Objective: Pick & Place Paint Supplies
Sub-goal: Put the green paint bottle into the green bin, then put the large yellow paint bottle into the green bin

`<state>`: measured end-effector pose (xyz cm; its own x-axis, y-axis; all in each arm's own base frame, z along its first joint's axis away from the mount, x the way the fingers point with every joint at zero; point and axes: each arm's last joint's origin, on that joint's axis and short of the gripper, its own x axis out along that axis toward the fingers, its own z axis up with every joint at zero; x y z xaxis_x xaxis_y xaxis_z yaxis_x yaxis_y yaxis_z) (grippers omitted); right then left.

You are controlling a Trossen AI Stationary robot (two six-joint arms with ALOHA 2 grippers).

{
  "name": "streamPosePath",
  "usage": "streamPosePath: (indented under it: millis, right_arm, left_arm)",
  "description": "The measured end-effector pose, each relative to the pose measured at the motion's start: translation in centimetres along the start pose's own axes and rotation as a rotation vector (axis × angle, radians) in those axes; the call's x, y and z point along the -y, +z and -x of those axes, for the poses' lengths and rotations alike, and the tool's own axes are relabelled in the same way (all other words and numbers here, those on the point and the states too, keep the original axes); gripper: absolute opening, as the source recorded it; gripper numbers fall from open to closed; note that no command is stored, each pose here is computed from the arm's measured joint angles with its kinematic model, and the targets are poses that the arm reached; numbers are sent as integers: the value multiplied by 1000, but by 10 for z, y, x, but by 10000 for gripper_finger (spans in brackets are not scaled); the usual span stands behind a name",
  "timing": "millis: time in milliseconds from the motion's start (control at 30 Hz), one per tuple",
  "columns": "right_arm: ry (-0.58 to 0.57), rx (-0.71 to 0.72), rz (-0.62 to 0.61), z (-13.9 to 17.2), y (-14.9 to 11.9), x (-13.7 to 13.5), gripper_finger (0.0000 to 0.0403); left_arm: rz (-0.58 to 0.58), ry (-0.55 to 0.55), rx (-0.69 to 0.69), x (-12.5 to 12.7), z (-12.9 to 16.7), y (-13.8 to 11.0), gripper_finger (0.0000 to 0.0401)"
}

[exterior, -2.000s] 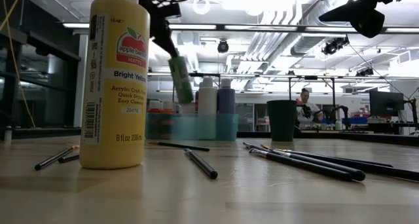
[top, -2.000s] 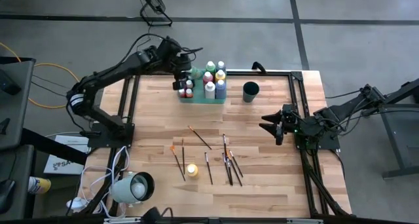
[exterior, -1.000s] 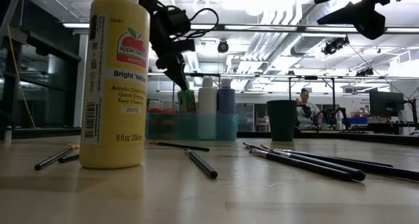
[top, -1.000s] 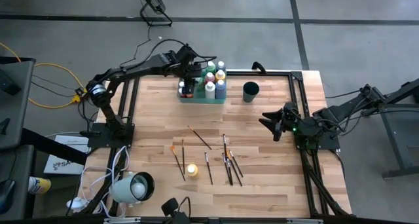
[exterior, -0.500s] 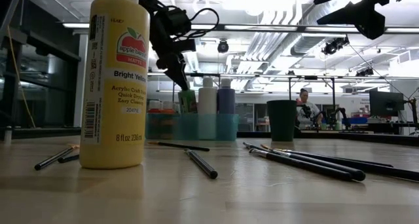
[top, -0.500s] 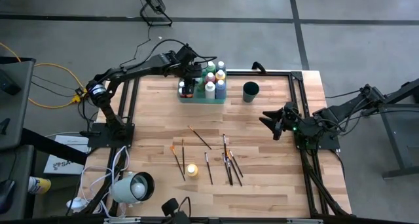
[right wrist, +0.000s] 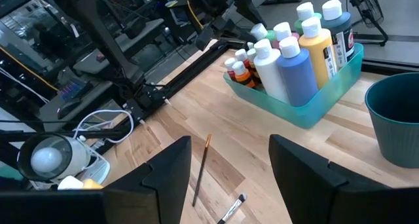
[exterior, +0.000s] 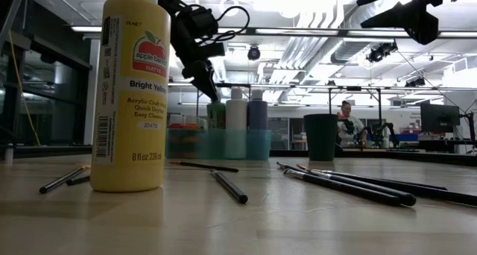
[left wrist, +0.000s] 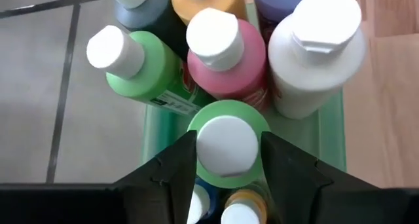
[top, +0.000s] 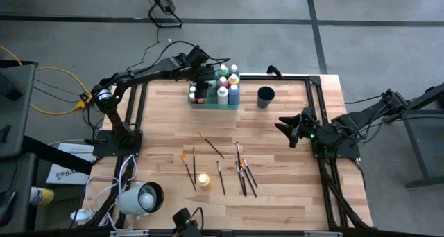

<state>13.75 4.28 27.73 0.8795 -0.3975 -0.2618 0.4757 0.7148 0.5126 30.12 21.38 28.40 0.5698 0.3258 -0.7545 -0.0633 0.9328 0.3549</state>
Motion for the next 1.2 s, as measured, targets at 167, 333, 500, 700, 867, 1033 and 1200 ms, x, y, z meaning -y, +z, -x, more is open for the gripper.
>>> streamPosePath:
  millis: [167, 333, 500, 700, 867, 1033, 1200]
  right_arm:
    - [2, -2, 0, 0, 0, 0, 199]
    - [2, -3, 0, 0, 0, 0, 199]
    - [2, -3, 0, 0, 0, 0, 199]
    - [4, -5, 1, 0, 0, 0, 199]
    - [7, -8, 4, 0, 0, 0, 199]
    - [10, -12, 4, 0, 0, 0, 199]
    - [22, -17, -1, 0, 0, -1, 199]
  left_arm:
    - [-2, 13, 6, -1, 0, 1, 164]
    - [-27, 51, 5, -3, 0, 2, 165]
    - [-30, 60, 13, -3, 0, 3, 166]
    - [-48, 73, 29, -5, 1, 5, 189]
    - [-56, 77, 33, -8, 7, 10, 241]
    - [-67, 107, 60, -16, 22, 22, 279]
    - [-69, 128, 86, -24, 38, 34, 282]
